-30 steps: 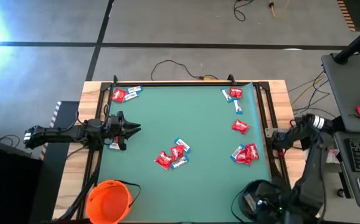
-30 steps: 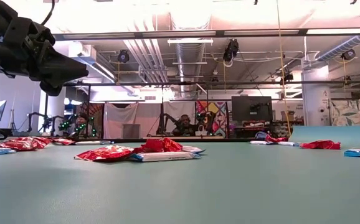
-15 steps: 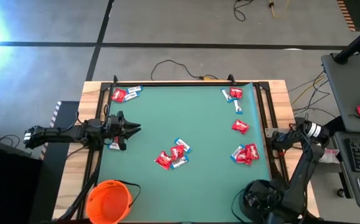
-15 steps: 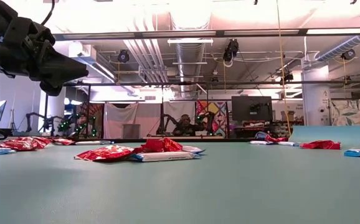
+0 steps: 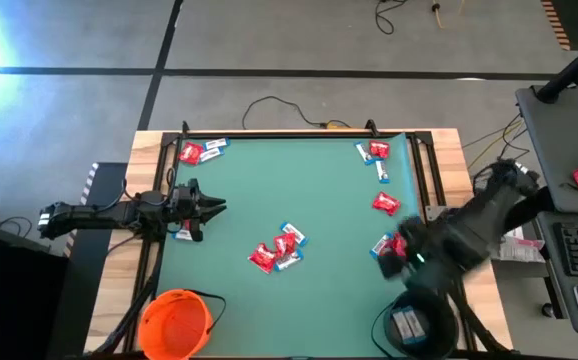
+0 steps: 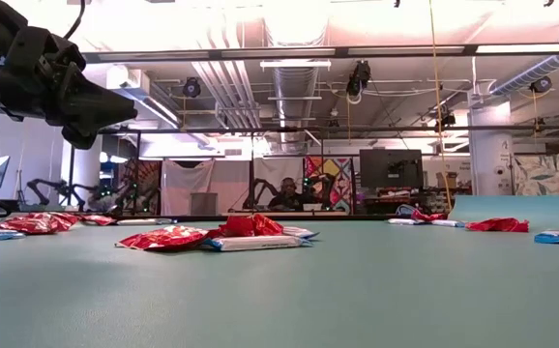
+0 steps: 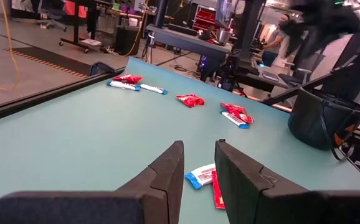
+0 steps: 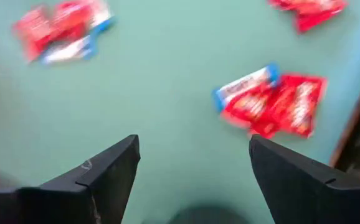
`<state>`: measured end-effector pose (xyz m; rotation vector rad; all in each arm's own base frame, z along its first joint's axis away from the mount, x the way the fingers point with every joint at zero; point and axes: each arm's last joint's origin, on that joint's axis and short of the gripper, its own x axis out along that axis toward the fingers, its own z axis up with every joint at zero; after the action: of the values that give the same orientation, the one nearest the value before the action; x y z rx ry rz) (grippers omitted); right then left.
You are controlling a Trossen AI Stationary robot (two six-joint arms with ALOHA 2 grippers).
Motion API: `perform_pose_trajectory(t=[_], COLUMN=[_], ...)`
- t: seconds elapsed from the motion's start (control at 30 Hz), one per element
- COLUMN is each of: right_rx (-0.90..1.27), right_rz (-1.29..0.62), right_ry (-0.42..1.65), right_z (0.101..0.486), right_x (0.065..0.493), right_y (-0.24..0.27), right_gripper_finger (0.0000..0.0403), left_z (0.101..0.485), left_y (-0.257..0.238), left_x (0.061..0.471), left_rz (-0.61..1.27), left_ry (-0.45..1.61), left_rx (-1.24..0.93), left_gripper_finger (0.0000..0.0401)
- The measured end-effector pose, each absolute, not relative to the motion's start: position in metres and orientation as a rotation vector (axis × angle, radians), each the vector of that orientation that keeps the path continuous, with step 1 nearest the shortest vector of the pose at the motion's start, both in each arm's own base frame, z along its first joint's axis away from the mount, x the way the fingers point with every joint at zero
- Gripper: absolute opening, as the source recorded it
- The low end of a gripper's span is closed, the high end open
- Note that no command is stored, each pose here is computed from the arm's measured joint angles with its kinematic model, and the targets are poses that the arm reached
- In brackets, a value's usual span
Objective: Sort candy by brand, put in halloween buckets
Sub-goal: Put the white chocolate into the black bucket
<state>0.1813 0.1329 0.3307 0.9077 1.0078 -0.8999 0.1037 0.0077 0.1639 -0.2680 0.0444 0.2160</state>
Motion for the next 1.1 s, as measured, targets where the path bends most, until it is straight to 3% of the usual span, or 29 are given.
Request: perform_pose_trajectory(t=[0.17, 0.4, 0.73, 1.1], right_rx=[1.091, 1.331, 1.328, 1.331], right_rz=[-1.030, -0.994, -1.323, -1.466], right_ry=[1.162, 0.977, 0.965, 1.059], right_z=[0.271, 0.217, 0.169, 0.145], right_x=[0.198, 0.215, 0.206, 0.210], right_y=[0.081, 0.065, 0.054, 0.059], right_gripper_finger=[0.0261, 0.0233, 0.0219, 0.0219], left_z=[0.164, 0.164, 0.164, 0.164], left_y=[0.008, 0.008, 0.008, 0.008], left_x=[0.104, 0.104, 0.104, 0.104], left_rz=[0.216, 0.216, 0.216, 0.216], left_ry=[0.044, 0.045, 0.044, 0.044], left_rx=[-0.268, -0.268, -0.268, -0.268], left_gripper_finger=[0.0076, 0.0076, 0.0076, 0.0076])
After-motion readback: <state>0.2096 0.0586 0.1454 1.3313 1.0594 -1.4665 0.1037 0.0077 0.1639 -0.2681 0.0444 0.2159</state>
